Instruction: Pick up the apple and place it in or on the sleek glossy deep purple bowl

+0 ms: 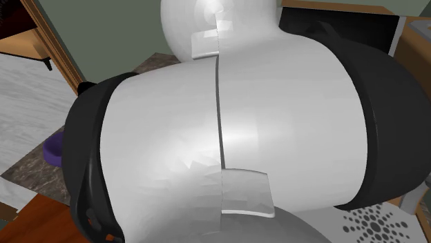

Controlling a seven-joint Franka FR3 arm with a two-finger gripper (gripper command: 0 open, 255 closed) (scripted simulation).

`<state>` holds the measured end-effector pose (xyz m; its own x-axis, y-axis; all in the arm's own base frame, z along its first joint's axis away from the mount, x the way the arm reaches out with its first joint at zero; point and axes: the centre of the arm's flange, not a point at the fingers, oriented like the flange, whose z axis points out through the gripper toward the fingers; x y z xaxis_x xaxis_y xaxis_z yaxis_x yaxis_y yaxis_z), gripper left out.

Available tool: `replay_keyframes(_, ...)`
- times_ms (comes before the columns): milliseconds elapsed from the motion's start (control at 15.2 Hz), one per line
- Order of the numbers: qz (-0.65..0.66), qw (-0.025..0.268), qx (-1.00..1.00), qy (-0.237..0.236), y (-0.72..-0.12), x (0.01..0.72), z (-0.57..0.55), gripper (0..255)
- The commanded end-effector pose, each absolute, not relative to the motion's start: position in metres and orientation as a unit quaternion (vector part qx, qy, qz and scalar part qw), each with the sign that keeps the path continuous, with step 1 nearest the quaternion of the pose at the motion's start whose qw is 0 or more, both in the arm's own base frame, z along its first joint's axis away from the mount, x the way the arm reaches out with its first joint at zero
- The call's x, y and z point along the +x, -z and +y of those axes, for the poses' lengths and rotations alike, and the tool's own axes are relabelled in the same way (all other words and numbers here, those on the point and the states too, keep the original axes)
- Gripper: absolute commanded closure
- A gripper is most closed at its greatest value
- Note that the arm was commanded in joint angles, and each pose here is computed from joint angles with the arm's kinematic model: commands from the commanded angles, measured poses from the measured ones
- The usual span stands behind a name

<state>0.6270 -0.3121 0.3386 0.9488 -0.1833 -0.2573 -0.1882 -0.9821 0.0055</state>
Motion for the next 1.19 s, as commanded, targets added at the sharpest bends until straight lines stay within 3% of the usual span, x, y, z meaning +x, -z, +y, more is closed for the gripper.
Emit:
replay_keyframes(0, 0.094, 0.01, -0.987, -0.13, -0.337, 0.627, -0.312, 255)
replay_keyframes(1122, 0.094, 0.01, -0.987, -0.13, -0.417, 0.627, -0.312, 255)
